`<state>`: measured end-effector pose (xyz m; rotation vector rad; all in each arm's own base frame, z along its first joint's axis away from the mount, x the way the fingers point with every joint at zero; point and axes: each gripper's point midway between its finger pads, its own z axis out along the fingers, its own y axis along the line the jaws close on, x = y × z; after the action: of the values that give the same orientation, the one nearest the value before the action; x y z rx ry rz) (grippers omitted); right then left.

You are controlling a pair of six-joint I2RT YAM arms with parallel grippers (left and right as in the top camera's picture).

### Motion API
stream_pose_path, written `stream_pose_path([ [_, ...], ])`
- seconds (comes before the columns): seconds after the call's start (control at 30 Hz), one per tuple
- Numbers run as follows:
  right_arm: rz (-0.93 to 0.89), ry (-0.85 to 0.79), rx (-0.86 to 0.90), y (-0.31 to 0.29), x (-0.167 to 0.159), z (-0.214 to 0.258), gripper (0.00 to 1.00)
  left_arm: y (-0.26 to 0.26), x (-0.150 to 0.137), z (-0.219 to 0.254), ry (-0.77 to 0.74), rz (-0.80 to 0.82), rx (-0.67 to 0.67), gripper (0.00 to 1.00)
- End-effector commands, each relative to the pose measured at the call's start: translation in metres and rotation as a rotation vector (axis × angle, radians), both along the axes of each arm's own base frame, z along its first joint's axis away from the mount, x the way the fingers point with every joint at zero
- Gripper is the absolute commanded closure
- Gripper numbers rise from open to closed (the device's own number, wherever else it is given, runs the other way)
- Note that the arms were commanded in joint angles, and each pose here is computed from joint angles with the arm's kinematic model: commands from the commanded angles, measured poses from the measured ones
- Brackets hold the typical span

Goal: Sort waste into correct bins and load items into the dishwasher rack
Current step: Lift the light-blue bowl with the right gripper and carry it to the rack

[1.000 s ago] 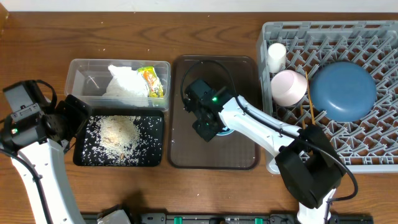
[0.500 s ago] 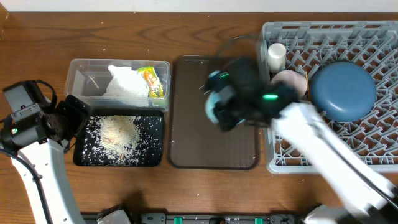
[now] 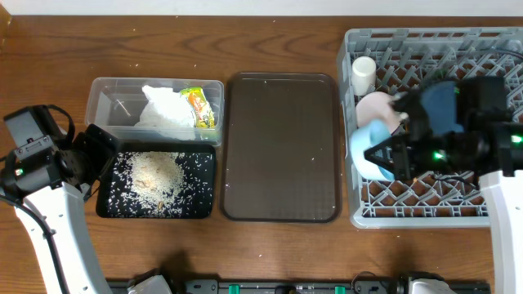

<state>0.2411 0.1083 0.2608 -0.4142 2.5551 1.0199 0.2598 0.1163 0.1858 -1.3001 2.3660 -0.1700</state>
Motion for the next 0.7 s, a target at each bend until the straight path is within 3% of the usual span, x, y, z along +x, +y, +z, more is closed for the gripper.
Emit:
stream_pose_path([
  [0.0,0.047,-0.063,0.216,0.007,-0.003,0.011,0.99,0.003,0.001,0.006,-0.011,0.002,0.014,0.08],
  [0.23,-0.083,-0.056,0.417,-0.016,0.008,-0.024,0.99,0.003,0.001,0.006,-0.011,0.002,0.014,0.08],
  [0.43,-0.180,-0.079,0.468,-0.037,0.013,-0.048,0.99,0.003,0.002,0.006,-0.011,0.002,0.015,0.08],
  [0.67,-0.169,-0.167,0.668,-0.037,0.014,-0.026,0.99,0.003,0.001,0.006,-0.011,0.002,0.014,0.08],
])
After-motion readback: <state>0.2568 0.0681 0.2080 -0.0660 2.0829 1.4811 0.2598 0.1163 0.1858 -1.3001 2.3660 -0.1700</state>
